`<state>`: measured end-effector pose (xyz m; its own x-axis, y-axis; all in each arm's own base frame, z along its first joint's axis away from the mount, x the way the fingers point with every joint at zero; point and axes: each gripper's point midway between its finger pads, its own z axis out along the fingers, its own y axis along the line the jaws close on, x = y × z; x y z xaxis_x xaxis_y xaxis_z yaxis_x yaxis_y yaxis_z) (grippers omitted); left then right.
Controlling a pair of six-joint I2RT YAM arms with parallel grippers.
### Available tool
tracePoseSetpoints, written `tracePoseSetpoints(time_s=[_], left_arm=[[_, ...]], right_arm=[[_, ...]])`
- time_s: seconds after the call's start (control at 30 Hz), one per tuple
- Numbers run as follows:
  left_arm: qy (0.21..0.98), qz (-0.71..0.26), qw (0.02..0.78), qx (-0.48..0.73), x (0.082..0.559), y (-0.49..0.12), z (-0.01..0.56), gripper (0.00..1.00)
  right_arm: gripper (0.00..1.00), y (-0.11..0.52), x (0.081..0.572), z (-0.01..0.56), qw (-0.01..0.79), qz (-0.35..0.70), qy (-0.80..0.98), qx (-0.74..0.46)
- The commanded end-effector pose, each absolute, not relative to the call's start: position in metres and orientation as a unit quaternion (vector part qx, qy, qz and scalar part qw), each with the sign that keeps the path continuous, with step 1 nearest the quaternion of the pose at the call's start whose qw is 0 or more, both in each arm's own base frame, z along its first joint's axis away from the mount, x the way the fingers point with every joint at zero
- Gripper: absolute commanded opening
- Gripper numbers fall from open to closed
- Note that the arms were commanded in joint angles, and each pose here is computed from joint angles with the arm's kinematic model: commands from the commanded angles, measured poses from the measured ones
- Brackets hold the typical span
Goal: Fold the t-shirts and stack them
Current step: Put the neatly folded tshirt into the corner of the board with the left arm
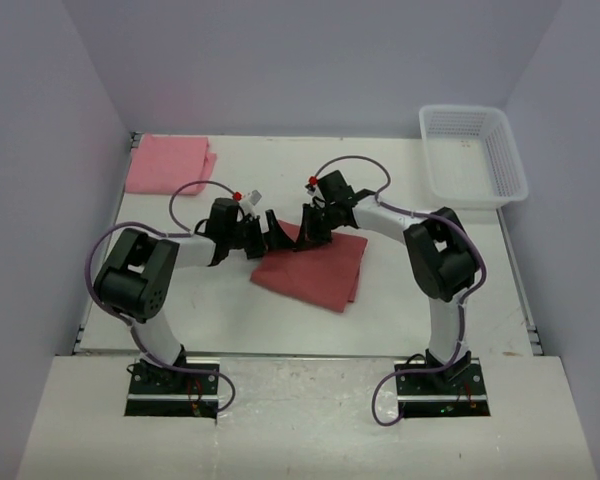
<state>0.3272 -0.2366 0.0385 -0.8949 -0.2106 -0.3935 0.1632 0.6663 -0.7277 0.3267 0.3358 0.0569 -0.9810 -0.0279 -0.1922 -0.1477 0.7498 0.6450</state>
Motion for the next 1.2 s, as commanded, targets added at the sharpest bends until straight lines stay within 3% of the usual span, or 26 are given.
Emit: tracePoseSetpoints(time_s=[0.0,0.23,0.5,0.6,0.63,0.7,0.8,0.83,0.87,0.93,1.17], left_arm=[[0.916,-0.373,0.131,-0.061,0.278,-0.227,-0.027,0.96],[0.917,-0.381,0.104,-0.057,0.266,-0.235,-0.052,0.86],[0.922,-0.371,0.103,-0.043,0.268,-0.235,-0.055,0.81],[0.928,-0.357,0.100,-0.041,0.266,-0.231,-0.059,0.68],[0.930,-0.353,0.098,-0.040,0.265,-0.229,-0.061,0.59],[0.930,-0.351,0.099,-0.039,0.263,-0.228,-0.061,0.54],[0.931,-0.349,0.099,-0.038,0.263,-0.227,-0.062,0.25],[0.932,-0.347,0.100,-0.037,0.264,-0.227,-0.062,0.11],[0.932,-0.346,0.103,-0.035,0.267,-0.228,-0.061,0.06],[0.936,-0.335,0.106,-0.033,0.270,-0.225,-0.062,0.00],[0.939,-0.291,0.181,-0.008,0.311,-0.219,-0.024,0.00]], right_arm=[[0.00,0.331,0.343,0.110,0.164,0.357,0.919,-0.030],[0.00,0.308,0.352,0.158,0.217,0.355,0.909,-0.006],[0.00,0.286,0.332,0.122,0.181,0.298,0.937,0.003],[0.00,0.282,0.330,0.108,0.170,0.283,0.944,0.008],[0.00,0.281,0.330,0.105,0.168,0.279,0.945,0.010],[0.00,0.280,0.331,0.108,0.170,0.284,0.944,0.011],[0.00,0.276,0.335,0.120,0.193,0.278,0.941,0.018],[0.00,0.273,0.337,0.125,0.202,0.277,0.939,0.019],[0.00,0.271,0.339,0.134,0.219,0.278,0.935,0.018],[0.00,0.270,0.339,0.142,0.228,0.279,0.933,0.012],[0.00,0.249,0.331,0.145,0.243,0.248,0.938,0.011]])
